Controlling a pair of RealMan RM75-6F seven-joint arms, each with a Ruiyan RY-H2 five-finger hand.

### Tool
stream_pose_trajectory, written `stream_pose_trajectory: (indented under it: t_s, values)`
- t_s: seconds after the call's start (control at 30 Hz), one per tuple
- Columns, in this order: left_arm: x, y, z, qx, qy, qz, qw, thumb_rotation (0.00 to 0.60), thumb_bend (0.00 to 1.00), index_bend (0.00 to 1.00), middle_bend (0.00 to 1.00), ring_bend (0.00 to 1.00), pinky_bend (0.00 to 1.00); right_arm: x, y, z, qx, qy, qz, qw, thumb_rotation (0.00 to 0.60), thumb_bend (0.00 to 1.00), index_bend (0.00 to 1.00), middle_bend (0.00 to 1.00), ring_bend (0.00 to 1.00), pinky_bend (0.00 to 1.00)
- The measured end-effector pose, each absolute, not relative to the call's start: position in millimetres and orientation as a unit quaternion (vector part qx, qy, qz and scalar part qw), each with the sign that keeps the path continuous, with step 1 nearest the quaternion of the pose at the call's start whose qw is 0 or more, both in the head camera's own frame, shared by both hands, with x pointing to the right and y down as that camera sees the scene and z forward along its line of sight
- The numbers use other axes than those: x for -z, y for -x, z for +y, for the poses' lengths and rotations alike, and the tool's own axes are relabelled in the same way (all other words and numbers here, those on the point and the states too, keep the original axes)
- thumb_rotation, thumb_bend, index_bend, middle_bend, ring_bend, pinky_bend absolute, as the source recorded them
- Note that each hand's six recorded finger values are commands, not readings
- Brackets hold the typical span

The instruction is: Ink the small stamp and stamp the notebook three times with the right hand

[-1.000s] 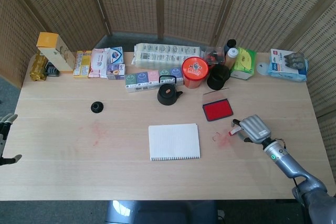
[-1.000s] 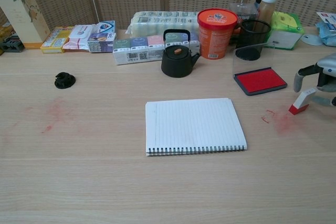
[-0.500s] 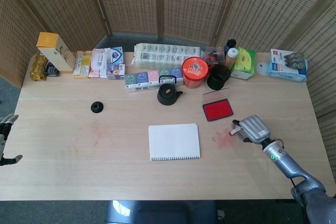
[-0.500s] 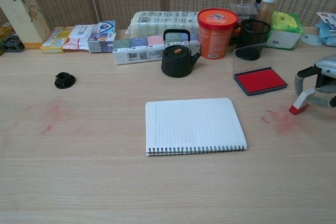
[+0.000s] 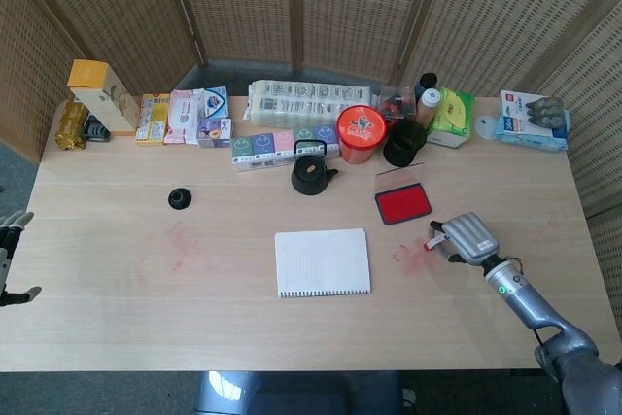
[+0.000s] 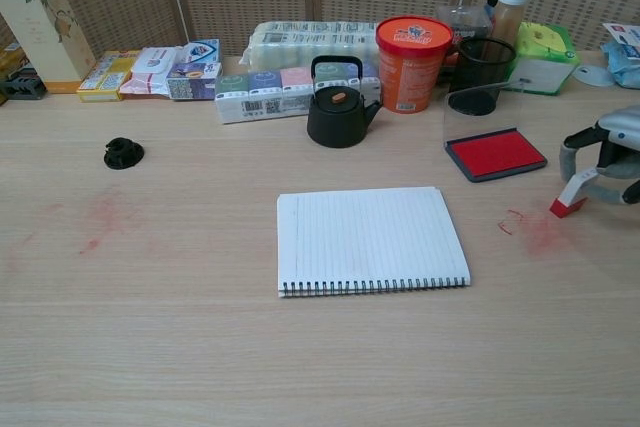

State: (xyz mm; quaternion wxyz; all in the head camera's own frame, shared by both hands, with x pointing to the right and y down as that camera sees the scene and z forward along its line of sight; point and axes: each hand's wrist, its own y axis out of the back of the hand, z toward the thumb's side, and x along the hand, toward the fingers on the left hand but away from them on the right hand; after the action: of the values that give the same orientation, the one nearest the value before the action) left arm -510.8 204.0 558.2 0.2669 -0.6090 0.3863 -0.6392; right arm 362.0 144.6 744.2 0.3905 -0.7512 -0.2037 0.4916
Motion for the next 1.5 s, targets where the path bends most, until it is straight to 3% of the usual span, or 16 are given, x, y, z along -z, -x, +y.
stream_pose_trajectory:
  t_s: [0.73, 1.5]
  values:
    - [-559.1, 509.2, 204.9, 0.641, 0.609, 0.382, 0.269, 0.6, 0.0, 0.0, 0.0, 0.0, 0.06, -738.2, -361.5, 137.7, -0.484, 0.748, -0.222, 0.395, 0.6, 0.55, 0.61, 1.0, 1.0, 1.0]
    - [-559.8, 510.1, 204.5, 0.642, 0.61, 0.38, 0.267, 0.6, 0.0, 0.0, 0.0, 0.0, 0.06, -734.2, -308.3, 81.6, -0.472, 0.731, -0.238, 0.432, 0.6, 0.56, 0.62, 1.0, 1.0, 1.0]
